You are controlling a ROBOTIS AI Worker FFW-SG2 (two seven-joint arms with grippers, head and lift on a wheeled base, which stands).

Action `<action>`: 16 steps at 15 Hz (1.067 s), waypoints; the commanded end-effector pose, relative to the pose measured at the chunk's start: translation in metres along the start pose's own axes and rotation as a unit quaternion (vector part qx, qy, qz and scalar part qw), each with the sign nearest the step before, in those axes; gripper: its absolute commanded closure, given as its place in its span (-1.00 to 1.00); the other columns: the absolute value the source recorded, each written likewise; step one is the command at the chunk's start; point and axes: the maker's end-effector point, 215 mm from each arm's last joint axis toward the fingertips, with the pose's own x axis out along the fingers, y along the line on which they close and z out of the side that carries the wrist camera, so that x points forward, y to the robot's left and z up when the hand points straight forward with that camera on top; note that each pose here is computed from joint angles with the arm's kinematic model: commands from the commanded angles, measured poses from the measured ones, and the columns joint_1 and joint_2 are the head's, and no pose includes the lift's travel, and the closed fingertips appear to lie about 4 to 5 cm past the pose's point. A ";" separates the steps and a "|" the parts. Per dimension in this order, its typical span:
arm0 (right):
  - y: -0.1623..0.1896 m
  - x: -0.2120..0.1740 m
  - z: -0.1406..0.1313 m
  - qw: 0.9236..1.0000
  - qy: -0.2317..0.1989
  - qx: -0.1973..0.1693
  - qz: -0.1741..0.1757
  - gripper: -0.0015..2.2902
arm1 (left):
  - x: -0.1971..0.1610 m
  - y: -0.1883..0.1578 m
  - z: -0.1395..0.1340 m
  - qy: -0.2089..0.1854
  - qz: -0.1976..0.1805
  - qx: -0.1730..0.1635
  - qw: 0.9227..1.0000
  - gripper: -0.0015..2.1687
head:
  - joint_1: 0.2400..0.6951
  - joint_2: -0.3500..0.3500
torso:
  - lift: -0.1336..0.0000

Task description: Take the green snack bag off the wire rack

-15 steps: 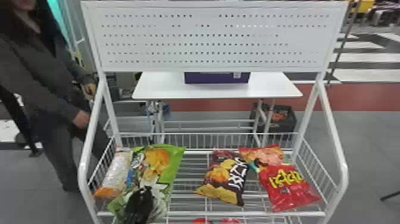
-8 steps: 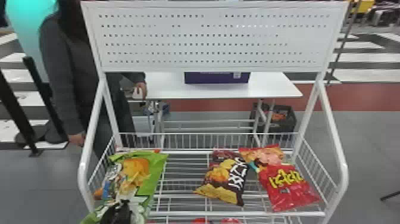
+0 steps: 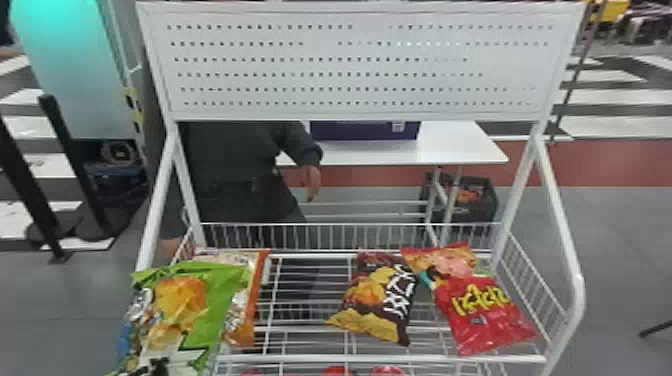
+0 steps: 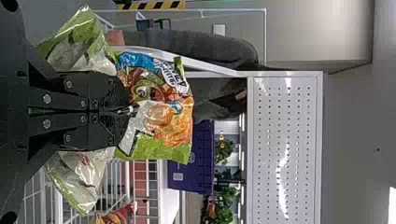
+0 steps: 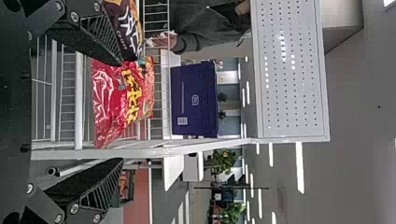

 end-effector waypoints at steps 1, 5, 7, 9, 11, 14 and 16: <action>0.000 0.000 0.000 1.000 0.000 0.000 0.000 -0.85 | -0.003 0.000 0.001 -0.002 0.000 -0.001 1.000 0.48 | 0.14 0.00 | 1.00; -0.002 -0.001 0.002 1.000 -0.002 -0.001 -0.001 -0.85 | -0.004 0.000 0.001 -0.002 -0.001 -0.001 1.000 0.48 | 0.14 0.00 | 1.00; -0.003 -0.001 0.004 1.000 -0.004 0.000 -0.002 -0.85 | -0.005 0.000 0.003 -0.005 0.000 -0.003 1.000 0.48 | 0.14 0.00 | 1.00; -0.002 -0.001 0.003 1.000 -0.003 0.000 -0.002 -0.85 | -0.006 0.000 0.002 -0.004 0.000 -0.003 1.000 0.48 | 0.14 0.00 | 1.00; -0.002 -0.001 0.004 1.000 -0.004 0.000 -0.002 -0.85 | -0.006 0.001 0.001 -0.003 0.001 -0.002 1.000 0.48 | 0.14 0.00 | 1.00; -0.002 -0.002 0.004 1.000 -0.004 0.000 -0.002 -0.85 | -0.007 0.001 0.000 -0.003 0.001 -0.002 1.000 0.48 | 0.14 0.00 | 1.00; -0.003 -0.002 0.004 1.000 -0.004 0.000 -0.003 -0.85 | -0.007 0.001 -0.001 -0.002 0.002 -0.003 1.000 0.48 | 0.14 0.00 | 1.00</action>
